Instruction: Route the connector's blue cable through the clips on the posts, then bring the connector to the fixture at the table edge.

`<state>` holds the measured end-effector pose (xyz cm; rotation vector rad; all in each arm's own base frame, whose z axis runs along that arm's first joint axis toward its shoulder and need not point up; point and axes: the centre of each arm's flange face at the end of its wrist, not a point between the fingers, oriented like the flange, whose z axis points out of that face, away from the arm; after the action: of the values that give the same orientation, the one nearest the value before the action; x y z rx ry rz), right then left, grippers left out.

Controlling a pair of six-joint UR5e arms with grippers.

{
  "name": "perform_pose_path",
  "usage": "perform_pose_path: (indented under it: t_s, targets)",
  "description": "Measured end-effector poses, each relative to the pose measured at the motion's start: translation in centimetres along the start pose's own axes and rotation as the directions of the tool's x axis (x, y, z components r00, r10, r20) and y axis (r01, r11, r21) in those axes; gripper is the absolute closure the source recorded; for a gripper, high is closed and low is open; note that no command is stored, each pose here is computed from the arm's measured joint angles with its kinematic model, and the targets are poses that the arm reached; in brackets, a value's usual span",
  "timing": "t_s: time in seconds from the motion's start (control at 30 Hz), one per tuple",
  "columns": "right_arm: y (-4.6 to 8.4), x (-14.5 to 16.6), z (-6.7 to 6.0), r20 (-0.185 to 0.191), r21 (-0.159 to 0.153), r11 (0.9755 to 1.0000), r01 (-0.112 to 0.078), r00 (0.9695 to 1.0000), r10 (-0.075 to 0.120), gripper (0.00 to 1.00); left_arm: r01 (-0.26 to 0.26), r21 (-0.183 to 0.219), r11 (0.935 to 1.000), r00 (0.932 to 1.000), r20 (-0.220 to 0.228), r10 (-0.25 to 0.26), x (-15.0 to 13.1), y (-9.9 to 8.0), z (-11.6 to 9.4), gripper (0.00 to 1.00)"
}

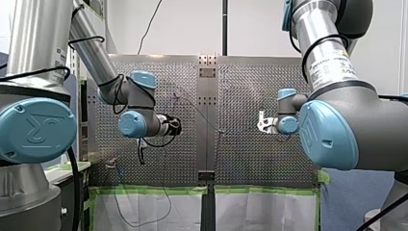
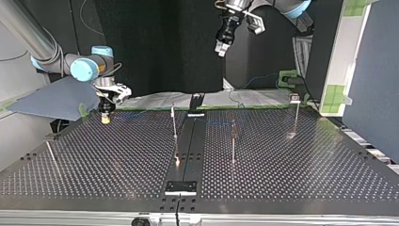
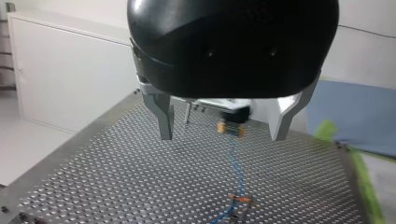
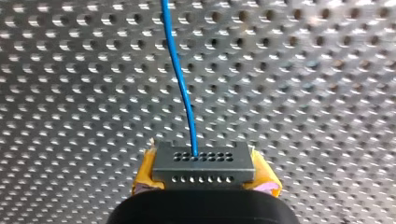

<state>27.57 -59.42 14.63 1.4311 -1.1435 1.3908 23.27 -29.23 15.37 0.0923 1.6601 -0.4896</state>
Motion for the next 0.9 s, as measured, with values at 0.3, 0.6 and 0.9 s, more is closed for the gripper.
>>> perform_pose_path:
  t_s: [0.3,0.6,0.9]
  targets:
    - [0.4,1.3,0.0,-0.018,-0.011,0.9999,-0.005,0.9998,0.005,1.0,-0.017,-0.019,0.9997,0.9978,-0.064,0.016,1.9,1.2,-2.7,0.0]
    - [1.1,1.4,0.1,-0.021,-0.018,0.9998,-0.006,0.9998,0.006,1.0,-0.009,-0.048,0.9988,0.9998,-0.018,0.008,1.5,1.5,-2.4,0.0]
    - [1.5,1.7,0.0,-0.018,-0.03,0.9995,-0.004,0.9998,0.003,1.0,0.032,-0.046,0.9984,0.9985,0.046,-0.03,0.9,1.5,-1.8,0.0]
